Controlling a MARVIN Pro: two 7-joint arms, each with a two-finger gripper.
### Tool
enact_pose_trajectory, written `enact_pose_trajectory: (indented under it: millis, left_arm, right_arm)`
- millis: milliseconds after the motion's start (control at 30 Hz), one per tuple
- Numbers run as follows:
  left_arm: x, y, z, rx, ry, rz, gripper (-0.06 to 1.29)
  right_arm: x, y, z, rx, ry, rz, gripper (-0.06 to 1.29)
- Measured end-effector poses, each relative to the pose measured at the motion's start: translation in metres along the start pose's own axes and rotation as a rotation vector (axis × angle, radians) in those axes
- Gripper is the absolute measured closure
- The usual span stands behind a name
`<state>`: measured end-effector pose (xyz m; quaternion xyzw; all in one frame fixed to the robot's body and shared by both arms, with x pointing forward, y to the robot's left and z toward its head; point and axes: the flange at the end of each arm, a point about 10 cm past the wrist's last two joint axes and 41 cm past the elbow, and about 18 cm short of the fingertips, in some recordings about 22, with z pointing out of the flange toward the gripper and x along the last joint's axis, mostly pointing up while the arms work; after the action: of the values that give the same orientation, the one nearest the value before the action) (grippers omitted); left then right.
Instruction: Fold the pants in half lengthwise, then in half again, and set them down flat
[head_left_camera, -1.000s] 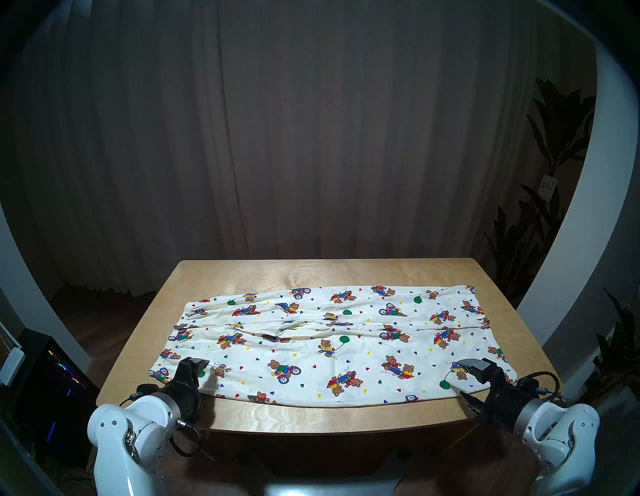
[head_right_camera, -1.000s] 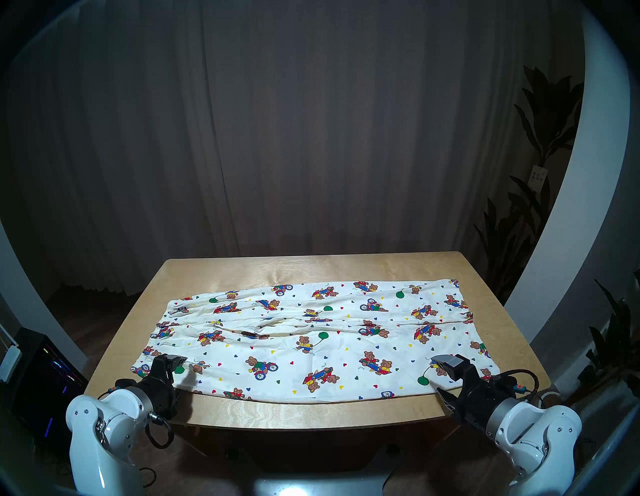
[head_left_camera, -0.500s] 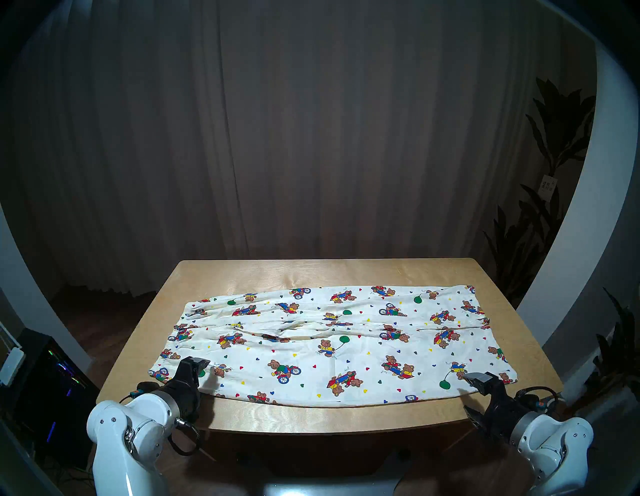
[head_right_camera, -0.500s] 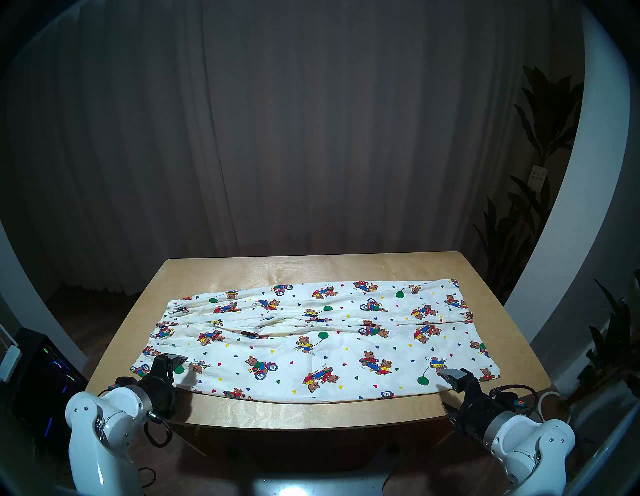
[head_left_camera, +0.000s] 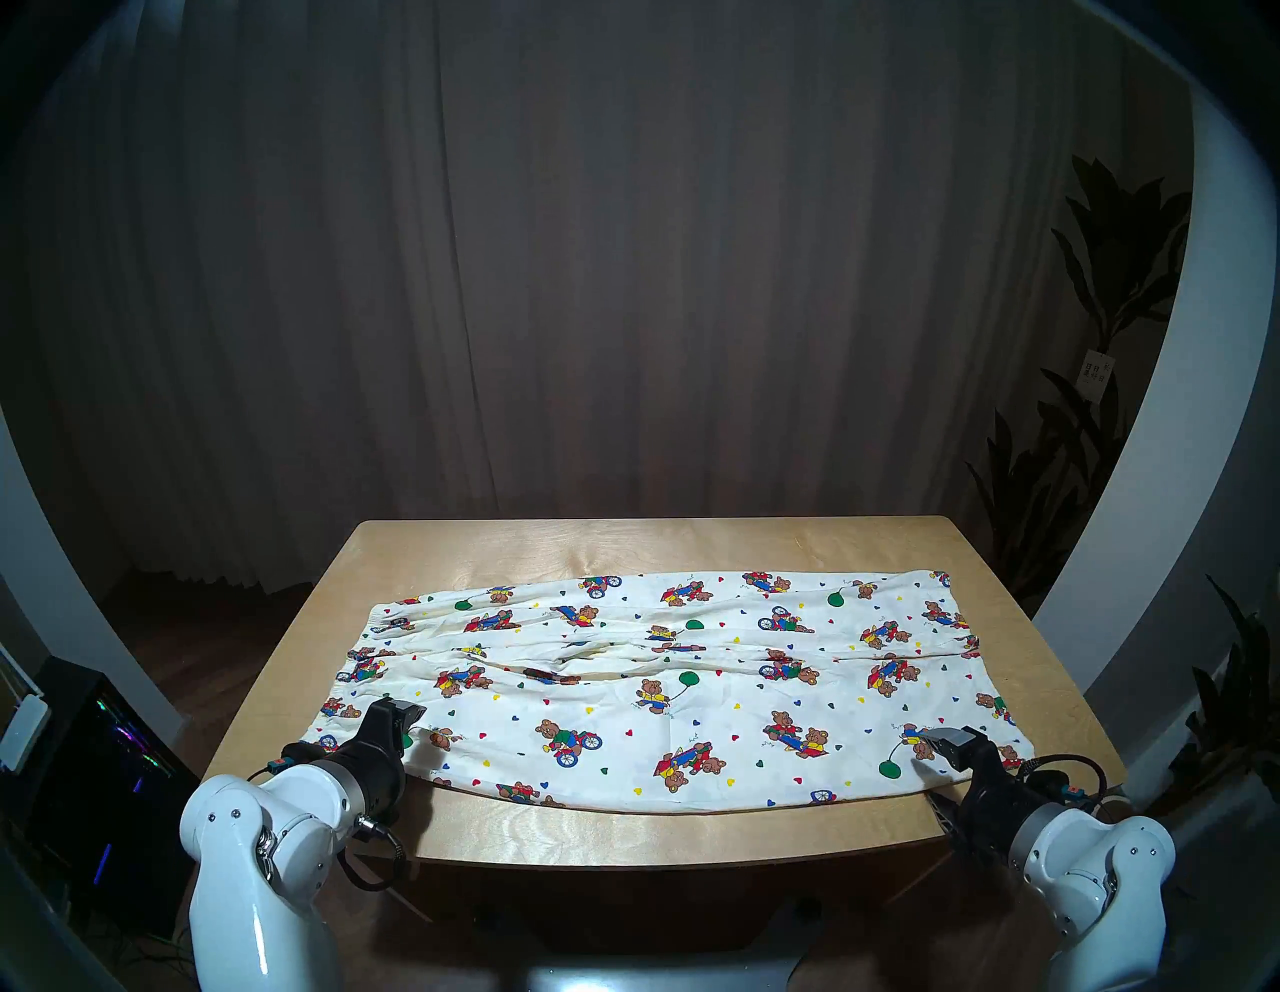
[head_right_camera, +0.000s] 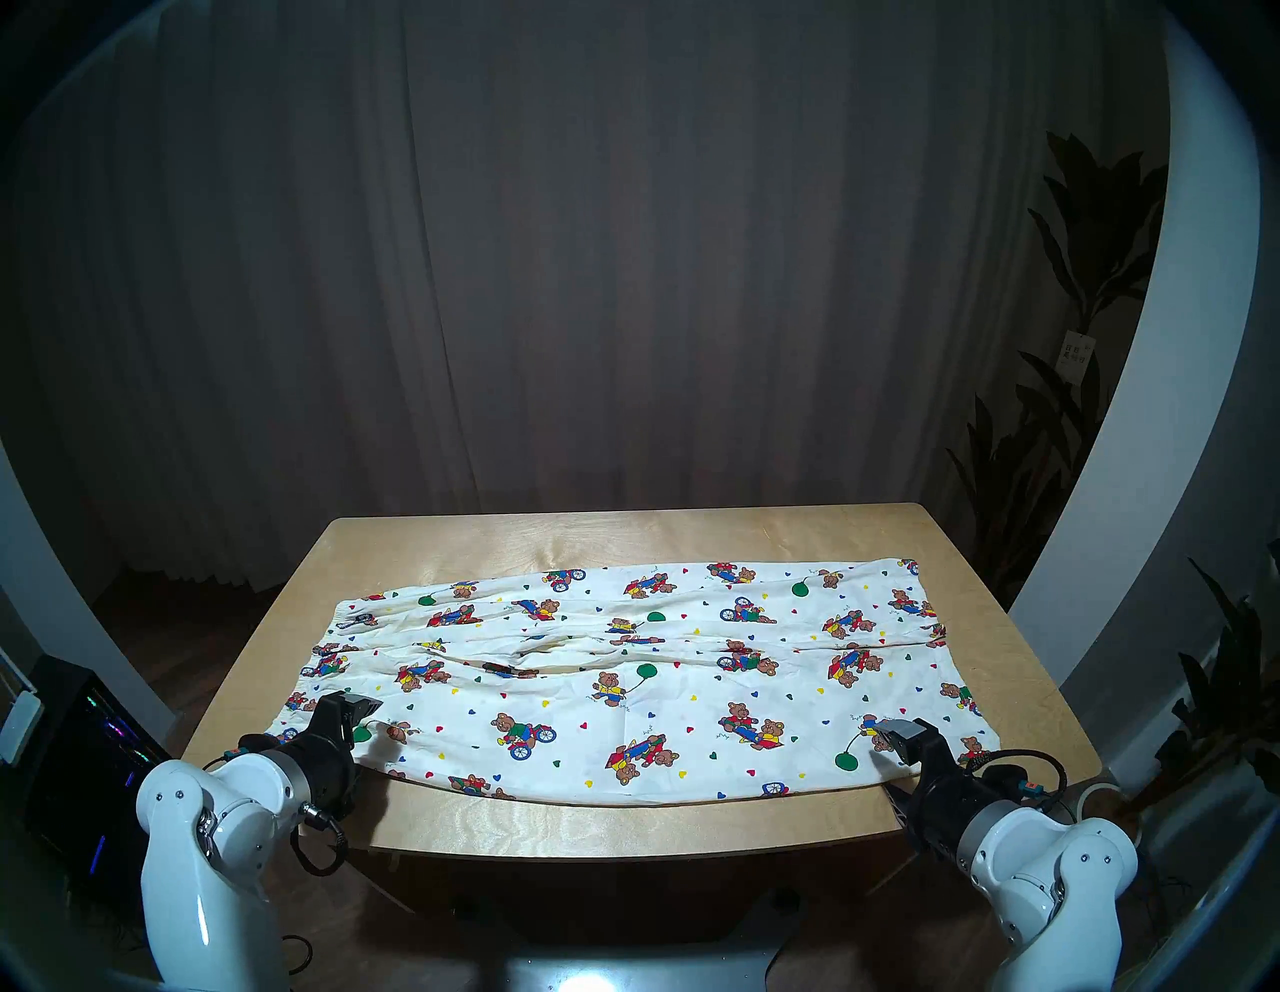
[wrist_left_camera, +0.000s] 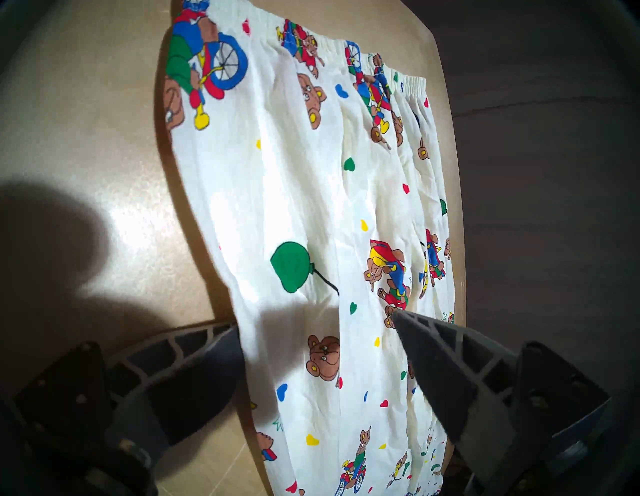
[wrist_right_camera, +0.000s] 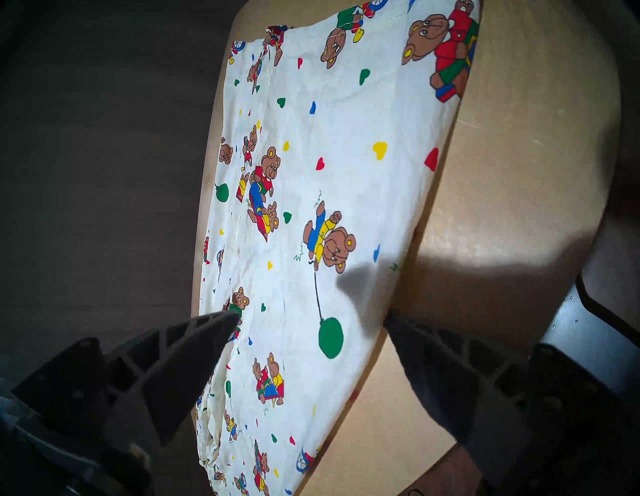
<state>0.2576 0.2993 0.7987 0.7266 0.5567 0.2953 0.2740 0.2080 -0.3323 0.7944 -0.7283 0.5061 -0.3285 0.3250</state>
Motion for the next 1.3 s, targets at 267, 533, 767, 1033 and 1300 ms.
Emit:
enact_pose_trajectory:
  millis: [267,533,767,1033,1300]
  left_arm:
    - [0.001,0.005,0.006,-0.002,0.007,0.008,0.06]
    - [0.004,0.005,0.011,0.013,0.02,0.016,0.22]
    - [0.014,-0.002,0.012,0.026,0.056,0.005,0.24]
    - [0.028,-0.016,0.013,0.057,0.096,-0.002,0.89]
    - [0.03,-0.016,0.015,0.043,0.11,0.002,1.03]
  right_arm:
    - [0.006,-0.009,0.018,0.004,0.022,-0.01,0.01]
    - [0.004,-0.017,0.029,-0.012,0.043,-0.017,0.06]
    - [0.004,-0.016,0.031,-0.026,0.061,-0.006,0.06]
    - [0.006,-0.007,0.033,-0.06,0.077,0.005,0.09]
    - [0.009,0.001,0.036,-0.088,0.097,0.012,0.5]
